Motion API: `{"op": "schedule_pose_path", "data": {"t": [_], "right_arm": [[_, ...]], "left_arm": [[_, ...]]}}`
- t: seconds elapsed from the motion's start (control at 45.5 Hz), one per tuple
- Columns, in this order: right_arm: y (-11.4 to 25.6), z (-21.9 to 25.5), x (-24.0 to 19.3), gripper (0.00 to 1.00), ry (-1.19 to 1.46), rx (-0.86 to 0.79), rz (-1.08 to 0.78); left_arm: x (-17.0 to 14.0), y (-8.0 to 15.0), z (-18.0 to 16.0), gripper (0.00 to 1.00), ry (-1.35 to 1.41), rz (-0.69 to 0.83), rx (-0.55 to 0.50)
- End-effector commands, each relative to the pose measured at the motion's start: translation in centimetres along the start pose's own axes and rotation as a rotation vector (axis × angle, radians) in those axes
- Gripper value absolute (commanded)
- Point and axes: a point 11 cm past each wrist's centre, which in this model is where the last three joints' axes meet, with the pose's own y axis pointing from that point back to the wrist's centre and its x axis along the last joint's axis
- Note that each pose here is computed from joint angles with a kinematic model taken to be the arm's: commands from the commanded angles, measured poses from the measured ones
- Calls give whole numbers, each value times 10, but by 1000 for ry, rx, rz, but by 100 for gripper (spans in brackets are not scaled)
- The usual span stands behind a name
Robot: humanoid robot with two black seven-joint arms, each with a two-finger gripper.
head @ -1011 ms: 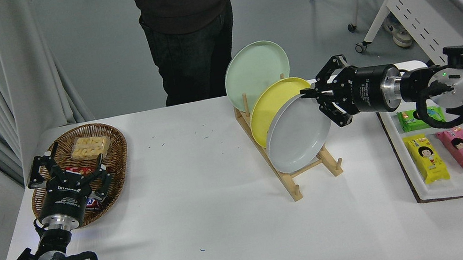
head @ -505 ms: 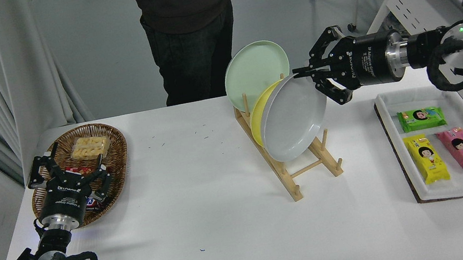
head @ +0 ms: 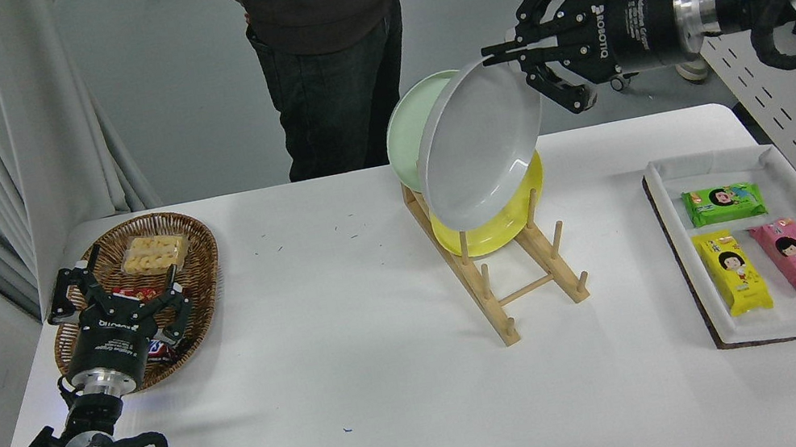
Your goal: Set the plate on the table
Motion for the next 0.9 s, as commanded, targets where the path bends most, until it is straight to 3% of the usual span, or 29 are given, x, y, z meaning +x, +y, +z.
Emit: {"op": "schedule_pose_path", "data": {"t": [0.0, 0.352, 0.879], "right_arm": [[3, -18, -17, 0, 31, 25, 0], [12, -44, -36, 0, 93, 69, -3], [-15, -39, -62, 0, 243, 33, -29]], "left_arm": [[0, 0, 0, 98, 0, 1, 0], [0, -1, 0, 98, 0, -1, -1], [0, 0, 0, 98, 0, 1, 0]]}}
